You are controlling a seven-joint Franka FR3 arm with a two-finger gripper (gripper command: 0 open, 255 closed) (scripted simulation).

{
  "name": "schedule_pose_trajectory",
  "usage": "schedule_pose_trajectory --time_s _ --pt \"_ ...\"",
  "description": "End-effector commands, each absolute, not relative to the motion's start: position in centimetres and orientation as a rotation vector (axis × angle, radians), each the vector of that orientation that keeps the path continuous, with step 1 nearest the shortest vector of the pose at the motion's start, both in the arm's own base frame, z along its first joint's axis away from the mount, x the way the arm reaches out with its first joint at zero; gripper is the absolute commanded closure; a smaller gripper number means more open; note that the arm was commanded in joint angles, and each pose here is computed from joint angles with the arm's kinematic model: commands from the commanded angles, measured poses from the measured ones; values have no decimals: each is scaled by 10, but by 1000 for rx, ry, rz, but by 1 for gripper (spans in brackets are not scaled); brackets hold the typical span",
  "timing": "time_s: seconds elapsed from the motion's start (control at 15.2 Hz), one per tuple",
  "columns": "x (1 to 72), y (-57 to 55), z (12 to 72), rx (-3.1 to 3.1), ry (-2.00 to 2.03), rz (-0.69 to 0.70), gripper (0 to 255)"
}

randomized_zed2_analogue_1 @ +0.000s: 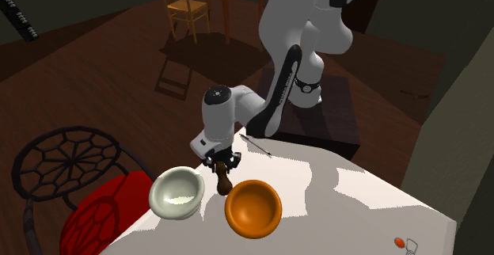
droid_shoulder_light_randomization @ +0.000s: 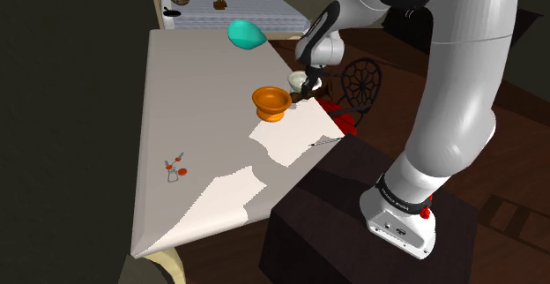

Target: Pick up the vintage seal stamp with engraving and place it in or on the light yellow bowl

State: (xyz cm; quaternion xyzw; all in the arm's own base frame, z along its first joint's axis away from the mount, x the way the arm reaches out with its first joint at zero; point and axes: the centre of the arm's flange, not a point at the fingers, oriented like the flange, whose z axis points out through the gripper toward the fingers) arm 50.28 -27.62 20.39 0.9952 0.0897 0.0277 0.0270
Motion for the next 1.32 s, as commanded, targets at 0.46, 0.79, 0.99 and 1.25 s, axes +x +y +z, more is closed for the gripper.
schedule_pose_trajectory --time_s 0.46,0.79,0.99,1.25 --pt "502 -276 251 3074 278 86 255" --pt "502 -276 277 3074 278 86 255" --pt "502 -276 293 3074 278 86 255" --pt "512 -285 307 3074 278 86 255"
